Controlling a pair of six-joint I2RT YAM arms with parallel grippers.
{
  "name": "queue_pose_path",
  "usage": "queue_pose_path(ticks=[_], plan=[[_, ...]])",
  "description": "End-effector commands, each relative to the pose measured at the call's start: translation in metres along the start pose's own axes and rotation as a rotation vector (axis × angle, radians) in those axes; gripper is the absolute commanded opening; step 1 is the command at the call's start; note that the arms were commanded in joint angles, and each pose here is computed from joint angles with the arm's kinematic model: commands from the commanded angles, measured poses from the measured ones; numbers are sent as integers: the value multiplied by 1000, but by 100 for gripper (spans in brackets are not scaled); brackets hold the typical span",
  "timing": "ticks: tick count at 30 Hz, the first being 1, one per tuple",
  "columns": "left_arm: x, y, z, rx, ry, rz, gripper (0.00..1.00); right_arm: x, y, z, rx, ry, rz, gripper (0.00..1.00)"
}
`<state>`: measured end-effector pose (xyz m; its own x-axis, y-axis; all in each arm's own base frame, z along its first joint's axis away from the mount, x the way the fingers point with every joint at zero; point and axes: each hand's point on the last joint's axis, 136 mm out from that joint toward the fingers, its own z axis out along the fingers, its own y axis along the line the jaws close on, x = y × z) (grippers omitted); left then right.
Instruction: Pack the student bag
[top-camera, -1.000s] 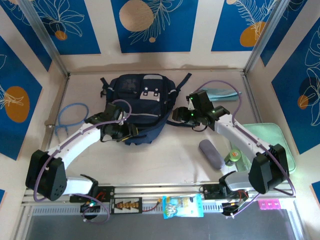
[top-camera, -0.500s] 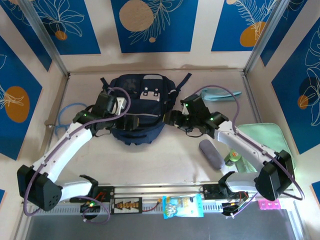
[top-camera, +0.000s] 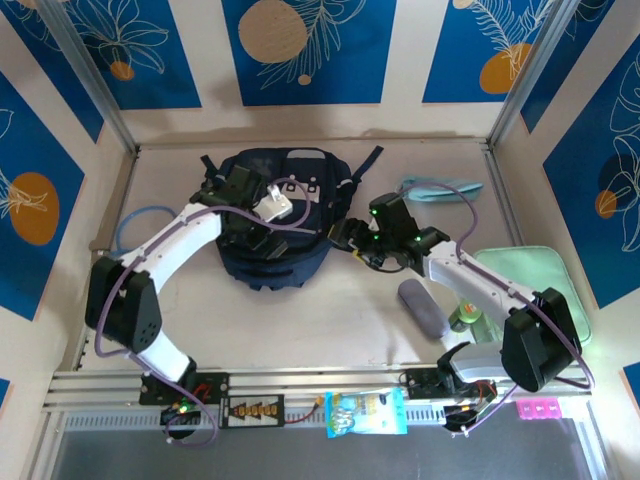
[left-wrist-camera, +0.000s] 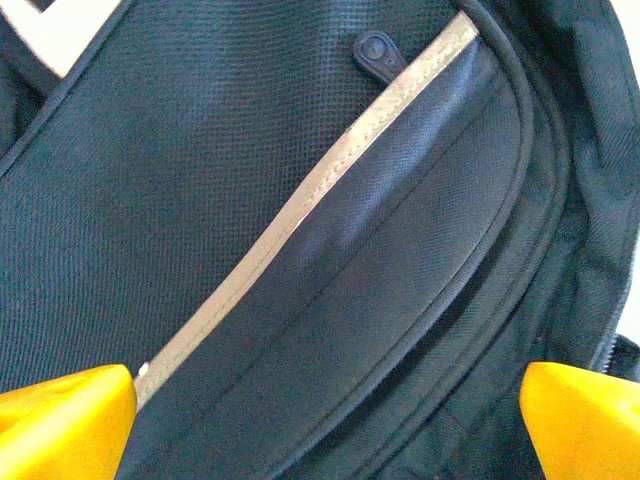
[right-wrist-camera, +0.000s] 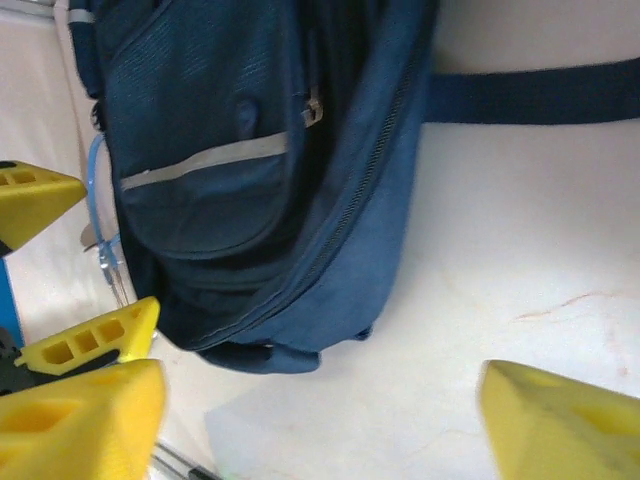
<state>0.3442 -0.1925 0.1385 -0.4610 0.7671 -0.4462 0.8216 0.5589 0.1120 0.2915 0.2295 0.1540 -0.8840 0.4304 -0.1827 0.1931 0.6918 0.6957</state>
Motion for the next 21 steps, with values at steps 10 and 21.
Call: queue_pose_path(ticks=[10,21], plan=[[9,-8,32,132,129,210,84,-34,1,-24,-26,-88,-33,100],[-2,30,45,-21,167,277,40,-49,1,-29,-44,-97,-20,99]])
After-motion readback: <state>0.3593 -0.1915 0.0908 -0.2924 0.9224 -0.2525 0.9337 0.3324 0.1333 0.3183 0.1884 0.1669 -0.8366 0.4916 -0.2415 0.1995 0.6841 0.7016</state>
